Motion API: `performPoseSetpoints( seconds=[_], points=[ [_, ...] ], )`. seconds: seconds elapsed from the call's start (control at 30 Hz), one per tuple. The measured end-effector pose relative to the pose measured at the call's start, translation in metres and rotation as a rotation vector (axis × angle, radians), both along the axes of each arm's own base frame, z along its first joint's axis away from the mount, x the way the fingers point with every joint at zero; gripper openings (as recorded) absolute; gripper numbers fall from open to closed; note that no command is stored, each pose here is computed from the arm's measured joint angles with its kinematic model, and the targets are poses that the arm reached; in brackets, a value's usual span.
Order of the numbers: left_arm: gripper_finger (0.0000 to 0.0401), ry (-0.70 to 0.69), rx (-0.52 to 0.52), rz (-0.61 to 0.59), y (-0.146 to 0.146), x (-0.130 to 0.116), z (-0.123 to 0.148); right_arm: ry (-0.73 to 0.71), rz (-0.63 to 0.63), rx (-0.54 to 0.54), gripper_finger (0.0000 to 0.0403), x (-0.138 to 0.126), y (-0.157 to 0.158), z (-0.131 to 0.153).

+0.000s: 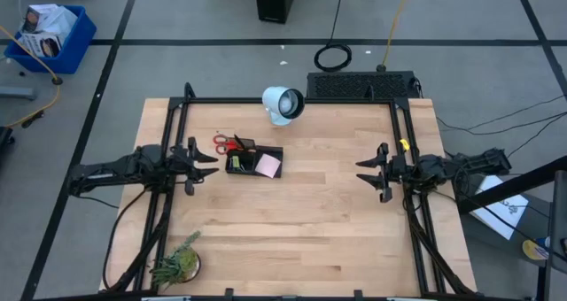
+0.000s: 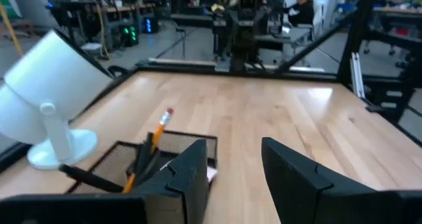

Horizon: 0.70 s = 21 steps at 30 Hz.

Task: Pick and place office supplies into organizer
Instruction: Return to Home Position

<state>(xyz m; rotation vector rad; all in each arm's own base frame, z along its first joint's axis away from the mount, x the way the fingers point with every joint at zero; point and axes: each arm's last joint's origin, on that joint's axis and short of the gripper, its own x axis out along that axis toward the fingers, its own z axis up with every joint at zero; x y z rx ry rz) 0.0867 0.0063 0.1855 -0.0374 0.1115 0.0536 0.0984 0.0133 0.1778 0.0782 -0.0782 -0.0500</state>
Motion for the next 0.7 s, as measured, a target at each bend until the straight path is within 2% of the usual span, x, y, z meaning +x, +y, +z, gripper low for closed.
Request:
performPoseSetpoints(
  seconds=[0.13,0.2,0.37,0.43,0.6,0.7],
  points=[
    [0.0147,0.008,0.013,0.003,0.0,0.002,-0.007,-0.041,-0.025,-0.021,0.0163,-0.004,-0.001,0.003],
    [0.0148,0.003,0.025,-0.037,-0.001,0.003,-0.007,-0.039,-0.029,-0.04,0.0162,-0.004,-0.002,0.003],
    [0.0147,0.04,0.042,-0.109,-0.003,0.002,-0.011,0.117,-0.025,-0.012,0.016,-0.009,-0.003,0.004],
    [0.0147,0.012,0.045,-0.088,-0.002,0.005,-0.014,0.127,-0.019,-0.005,0.0162,-0.011,-0.003,0.009],
    [0.0147,-0.089,0.064,0.069,0.003,0.008,-0.014,-0.006,-0.005,-0.055,0.0164,-0.015,-0.002,0.032],
    [0.0147,-0.096,0.067,0.037,0.002,0.009,-0.014,-0.031,0.002,-0.058,0.0161,-0.012,-0.001,0.026]
  ],
)
